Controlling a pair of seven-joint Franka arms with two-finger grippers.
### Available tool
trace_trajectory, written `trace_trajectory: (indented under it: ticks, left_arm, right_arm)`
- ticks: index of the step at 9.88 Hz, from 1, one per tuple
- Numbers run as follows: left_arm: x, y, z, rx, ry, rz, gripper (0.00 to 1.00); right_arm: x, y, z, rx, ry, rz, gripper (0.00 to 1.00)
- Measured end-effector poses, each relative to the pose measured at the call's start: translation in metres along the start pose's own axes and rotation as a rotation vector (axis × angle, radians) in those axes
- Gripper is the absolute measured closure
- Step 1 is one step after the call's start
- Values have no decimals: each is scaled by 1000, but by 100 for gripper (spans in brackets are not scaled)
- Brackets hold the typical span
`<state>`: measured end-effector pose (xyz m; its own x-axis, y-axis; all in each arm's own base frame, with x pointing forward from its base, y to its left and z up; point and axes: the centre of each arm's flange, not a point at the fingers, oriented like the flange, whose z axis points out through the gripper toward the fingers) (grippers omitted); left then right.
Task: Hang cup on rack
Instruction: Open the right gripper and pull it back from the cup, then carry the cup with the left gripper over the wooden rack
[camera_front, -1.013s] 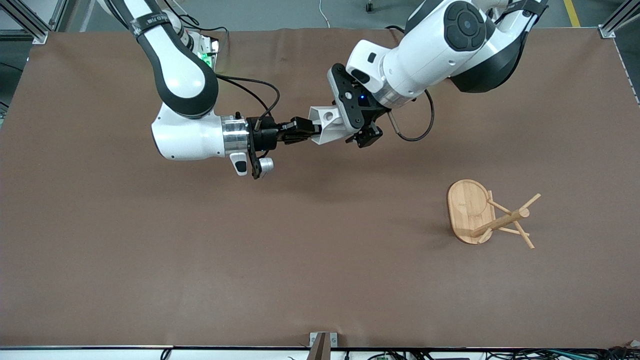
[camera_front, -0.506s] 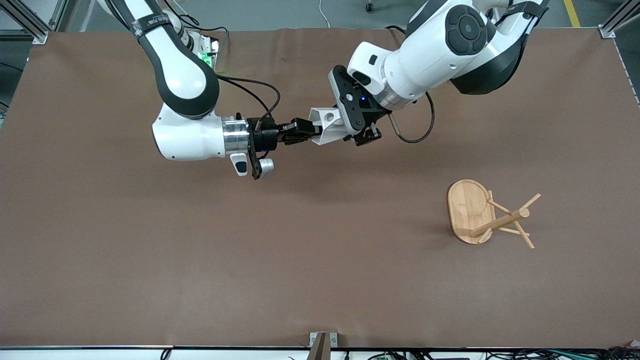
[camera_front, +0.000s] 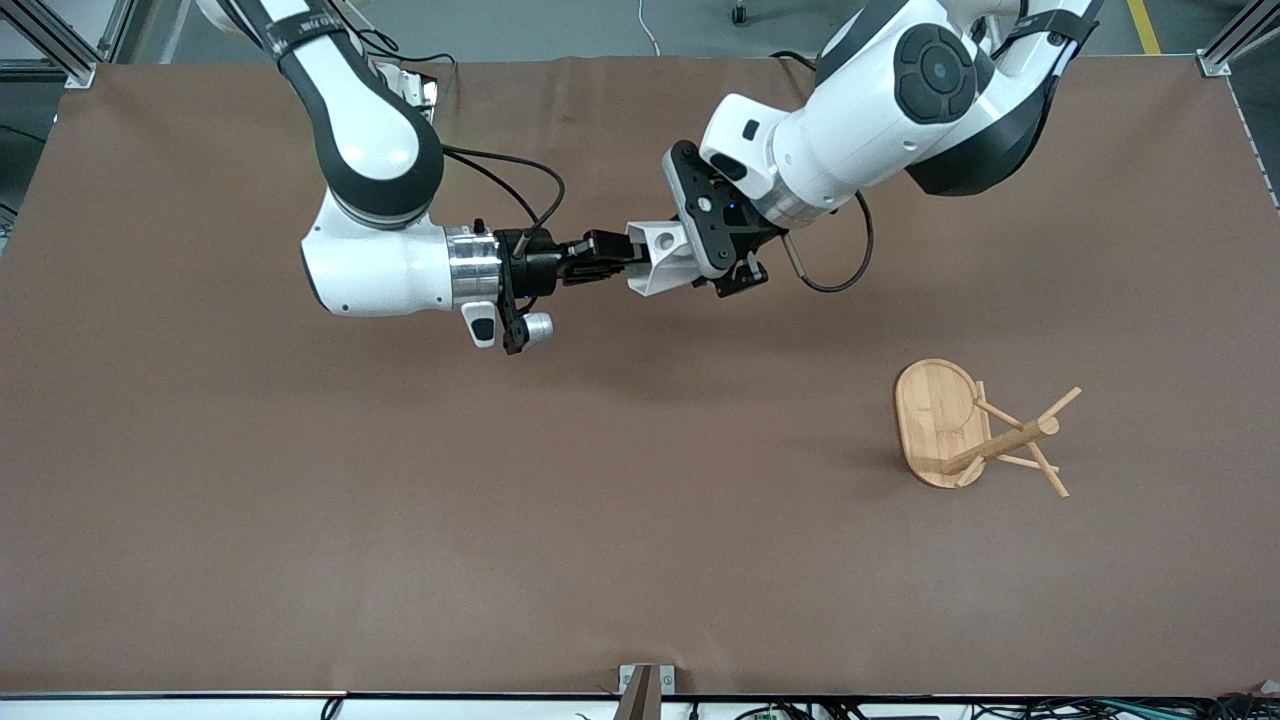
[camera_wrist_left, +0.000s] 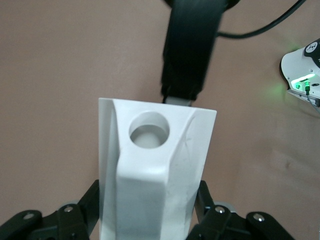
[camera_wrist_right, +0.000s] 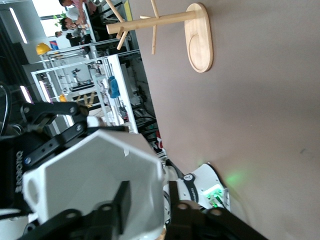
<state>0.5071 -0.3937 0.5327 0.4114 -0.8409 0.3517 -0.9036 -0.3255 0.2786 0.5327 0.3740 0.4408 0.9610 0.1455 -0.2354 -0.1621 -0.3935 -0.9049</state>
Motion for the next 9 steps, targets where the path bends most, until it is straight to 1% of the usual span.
trace_trajectory:
  ticks: [1,2,3,4,5,6,7,8,9]
  left_arm:
    - [-3,-5,-2,2,1,-8,23]
    - [-5,-9,-4,5,4,-16,23]
    - [-8,-15,-7,9,7,-28,23]
    - [-12,-22,-11,14,11,-70,23]
    - [-17,-31,-16,21,18,-149,23]
    - [-23,-45,-26,41,34,-240,23]
    - [-33,-64,-45,70,60,-347,23]
    - [-45,-83,-64,96,85,-463,23]
    - [-54,-96,-75,121,97,-593,23]
  right_arm:
    - [4,2,-13,-35,18,-9,41]
    - [11,11,-32,-98,42,0,24]
    - [20,23,-58,-188,75,49,11]
    - [26,33,-88,-301,119,107,0]
    - [28,42,-123,-432,156,144,0]
    - [28,56,-168,-561,193,169,0]
    - [28,74,-226,-677,250,193,0]
    - [25,93,-286,-790,319,219,0]
    - [20,102,-336,-927,374,215,0]
